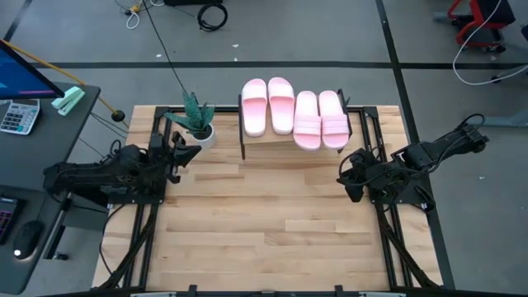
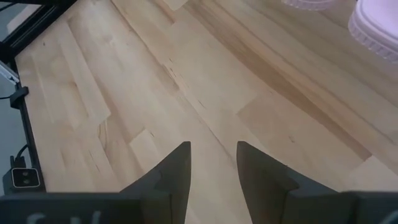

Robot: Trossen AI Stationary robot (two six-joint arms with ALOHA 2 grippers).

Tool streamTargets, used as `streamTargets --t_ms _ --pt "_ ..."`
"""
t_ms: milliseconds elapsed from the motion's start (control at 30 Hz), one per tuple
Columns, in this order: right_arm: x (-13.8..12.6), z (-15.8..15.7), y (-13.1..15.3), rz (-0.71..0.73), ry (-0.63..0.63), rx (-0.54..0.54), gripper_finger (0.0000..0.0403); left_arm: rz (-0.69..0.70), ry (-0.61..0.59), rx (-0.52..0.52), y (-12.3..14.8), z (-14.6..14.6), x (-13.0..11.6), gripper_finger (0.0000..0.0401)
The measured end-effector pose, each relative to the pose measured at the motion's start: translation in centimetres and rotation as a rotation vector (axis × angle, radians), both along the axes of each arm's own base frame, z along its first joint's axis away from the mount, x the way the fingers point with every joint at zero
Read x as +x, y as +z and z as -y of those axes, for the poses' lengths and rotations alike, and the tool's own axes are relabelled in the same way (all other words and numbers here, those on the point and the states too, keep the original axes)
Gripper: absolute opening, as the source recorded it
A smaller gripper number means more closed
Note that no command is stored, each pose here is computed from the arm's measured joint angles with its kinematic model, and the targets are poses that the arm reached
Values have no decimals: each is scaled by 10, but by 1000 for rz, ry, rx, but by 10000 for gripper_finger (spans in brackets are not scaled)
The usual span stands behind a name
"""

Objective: Pick and place slides into the shelf
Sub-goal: Return to Home Position

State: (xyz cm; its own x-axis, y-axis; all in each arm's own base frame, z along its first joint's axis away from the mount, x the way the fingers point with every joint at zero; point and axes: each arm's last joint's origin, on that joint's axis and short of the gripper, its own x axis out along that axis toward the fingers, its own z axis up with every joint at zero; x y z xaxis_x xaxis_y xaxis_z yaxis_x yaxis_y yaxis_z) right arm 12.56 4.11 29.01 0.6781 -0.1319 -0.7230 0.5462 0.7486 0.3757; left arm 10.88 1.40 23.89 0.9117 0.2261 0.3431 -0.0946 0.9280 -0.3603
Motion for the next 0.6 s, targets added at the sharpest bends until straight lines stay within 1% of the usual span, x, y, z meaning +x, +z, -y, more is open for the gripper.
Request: streamTargets --t_ms 100,333,500,600 --pt "1 0 1 9 0 4 135 15 16 18 2 4 -1 0" --pt "1 -1 1 16 0 7 135 77 65 101 10 9 -7 0" --pt "1 -1 1 17 0 8 135 137 96 138 15 8 -19 0" --pt "1 -1 1 17 0 8 135 158 100 138 16 8 -25 0"
